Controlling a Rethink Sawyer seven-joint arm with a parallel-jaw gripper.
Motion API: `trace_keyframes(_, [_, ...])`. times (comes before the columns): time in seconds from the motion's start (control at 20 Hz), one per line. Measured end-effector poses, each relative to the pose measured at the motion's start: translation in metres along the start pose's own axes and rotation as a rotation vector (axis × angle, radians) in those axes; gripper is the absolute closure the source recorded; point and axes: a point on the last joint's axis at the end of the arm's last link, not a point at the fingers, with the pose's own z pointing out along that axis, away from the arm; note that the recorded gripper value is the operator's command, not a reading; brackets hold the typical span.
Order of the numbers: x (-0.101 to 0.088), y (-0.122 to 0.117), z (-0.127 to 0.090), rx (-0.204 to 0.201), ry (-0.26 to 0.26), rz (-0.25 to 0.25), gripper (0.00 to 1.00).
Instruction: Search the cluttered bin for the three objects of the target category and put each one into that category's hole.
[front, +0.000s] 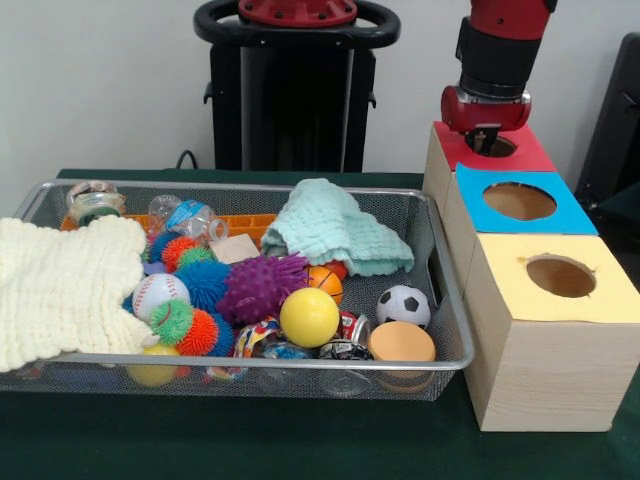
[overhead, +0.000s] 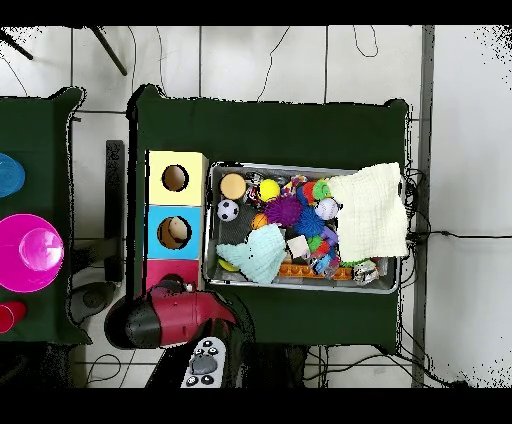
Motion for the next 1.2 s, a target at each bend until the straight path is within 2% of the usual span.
trace_keyframes(0.75, [0.001,0.001,0.000,0.000,0.001,-0.002,1.00])
trace_keyframes(1.2, [0.003,0.011,0.000,0.001,0.000,-0.023,1.00])
